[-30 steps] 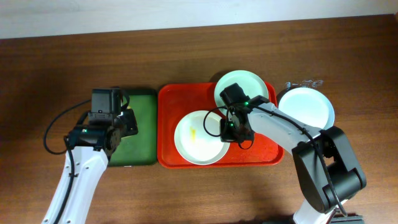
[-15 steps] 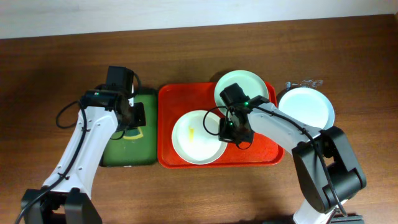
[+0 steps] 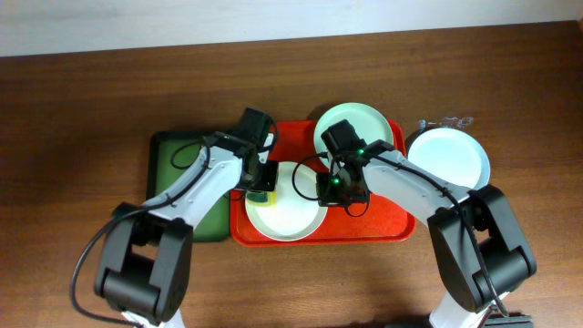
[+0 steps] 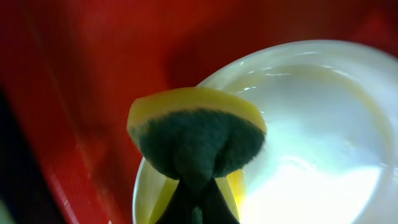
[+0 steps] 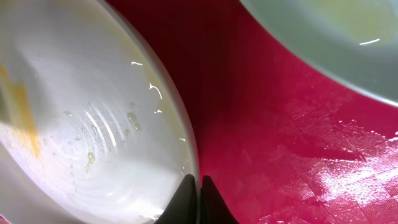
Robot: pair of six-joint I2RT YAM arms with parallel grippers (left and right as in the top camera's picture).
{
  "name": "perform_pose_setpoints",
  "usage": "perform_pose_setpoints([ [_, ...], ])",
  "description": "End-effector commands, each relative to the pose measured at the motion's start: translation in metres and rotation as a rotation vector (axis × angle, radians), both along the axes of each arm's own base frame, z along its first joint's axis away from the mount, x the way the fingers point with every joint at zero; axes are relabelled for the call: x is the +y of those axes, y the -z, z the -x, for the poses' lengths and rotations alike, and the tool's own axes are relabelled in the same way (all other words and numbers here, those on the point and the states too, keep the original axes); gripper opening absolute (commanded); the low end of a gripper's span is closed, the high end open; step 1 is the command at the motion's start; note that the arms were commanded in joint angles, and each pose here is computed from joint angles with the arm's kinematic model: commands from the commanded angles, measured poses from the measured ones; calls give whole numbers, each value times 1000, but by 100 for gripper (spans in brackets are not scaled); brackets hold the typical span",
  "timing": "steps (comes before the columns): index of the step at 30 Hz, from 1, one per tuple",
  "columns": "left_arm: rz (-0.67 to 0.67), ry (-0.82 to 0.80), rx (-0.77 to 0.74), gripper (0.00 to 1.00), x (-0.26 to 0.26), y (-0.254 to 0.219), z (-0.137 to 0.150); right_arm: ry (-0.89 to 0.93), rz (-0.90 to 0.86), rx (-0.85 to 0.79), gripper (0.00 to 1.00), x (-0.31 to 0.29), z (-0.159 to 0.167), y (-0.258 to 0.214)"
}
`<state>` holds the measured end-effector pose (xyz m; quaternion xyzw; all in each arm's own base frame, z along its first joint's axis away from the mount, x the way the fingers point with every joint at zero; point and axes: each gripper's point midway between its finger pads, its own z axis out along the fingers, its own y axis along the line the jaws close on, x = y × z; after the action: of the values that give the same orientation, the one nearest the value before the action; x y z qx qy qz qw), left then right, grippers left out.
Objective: Clean dirty plates on tray and stack at the side
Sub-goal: 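Scrub the cream plate with the held sponge using the left gripper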
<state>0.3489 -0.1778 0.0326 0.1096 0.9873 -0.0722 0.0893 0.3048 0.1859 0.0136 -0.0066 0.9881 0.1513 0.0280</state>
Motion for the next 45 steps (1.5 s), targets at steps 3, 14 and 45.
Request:
perform_pose_setpoints([
  [3, -42, 60, 118, 0, -12, 53, 15, -21, 0, 6, 4, 2, 3, 2],
  [14, 161, 50, -131, 0, -3, -73, -11, -21, 0, 6, 4, 2, 4, 2],
  [45, 175, 11, 275, 0, -38, 71, 62, -21, 0, 7, 4, 2, 4, 2],
])
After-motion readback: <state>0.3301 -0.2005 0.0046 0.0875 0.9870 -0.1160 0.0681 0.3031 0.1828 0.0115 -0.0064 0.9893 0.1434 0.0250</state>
